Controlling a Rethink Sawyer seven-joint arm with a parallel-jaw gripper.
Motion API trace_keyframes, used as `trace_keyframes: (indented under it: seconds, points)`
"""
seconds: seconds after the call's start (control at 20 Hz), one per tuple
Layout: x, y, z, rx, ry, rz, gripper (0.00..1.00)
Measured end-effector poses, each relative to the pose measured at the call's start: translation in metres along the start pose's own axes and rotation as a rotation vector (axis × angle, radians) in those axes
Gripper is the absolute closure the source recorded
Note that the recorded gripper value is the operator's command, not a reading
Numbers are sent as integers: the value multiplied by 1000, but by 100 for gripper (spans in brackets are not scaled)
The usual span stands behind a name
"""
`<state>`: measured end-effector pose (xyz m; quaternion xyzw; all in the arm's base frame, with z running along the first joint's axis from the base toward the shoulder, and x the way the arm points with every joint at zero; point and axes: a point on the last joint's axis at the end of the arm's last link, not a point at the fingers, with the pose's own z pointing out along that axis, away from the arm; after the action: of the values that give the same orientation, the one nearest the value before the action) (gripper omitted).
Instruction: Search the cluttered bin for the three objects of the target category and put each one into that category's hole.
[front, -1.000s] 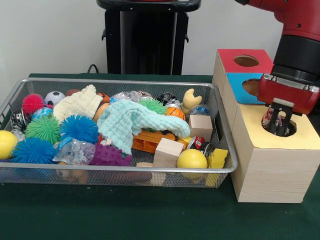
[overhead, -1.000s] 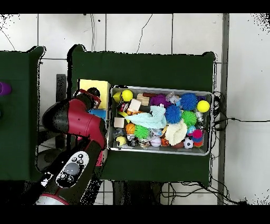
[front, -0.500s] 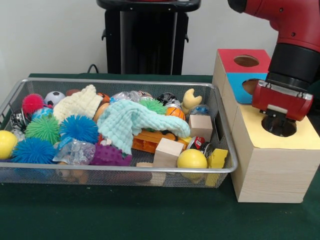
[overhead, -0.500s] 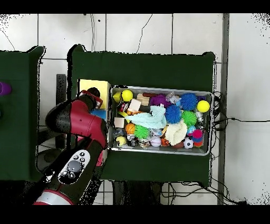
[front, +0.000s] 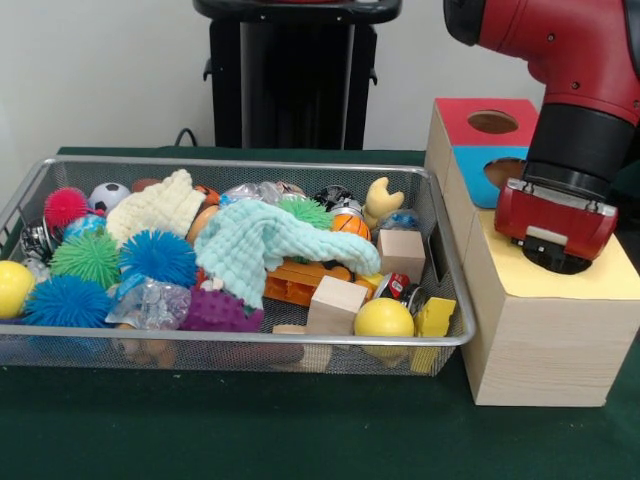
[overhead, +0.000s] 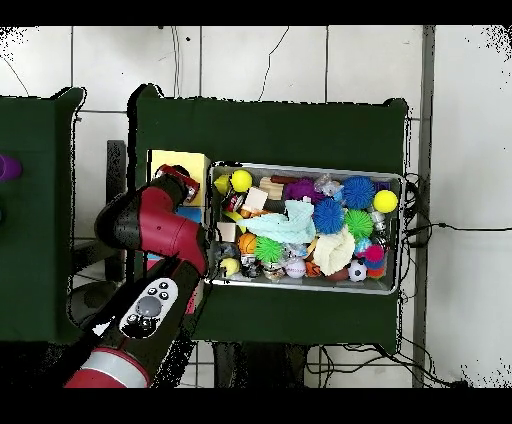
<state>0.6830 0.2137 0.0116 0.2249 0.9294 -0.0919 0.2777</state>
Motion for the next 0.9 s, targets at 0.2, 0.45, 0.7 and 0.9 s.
trace_keyframes:
  seconds: [0.2,0.45,0.7,0.9]
  points:
    - [0,2,0,-4,-4,0,0]
    - [-1,3,0,-11,3,8,0]
    - [-2,4,0,-19,12,22,0]
    - [-2,4,0,-23,16,29,0]
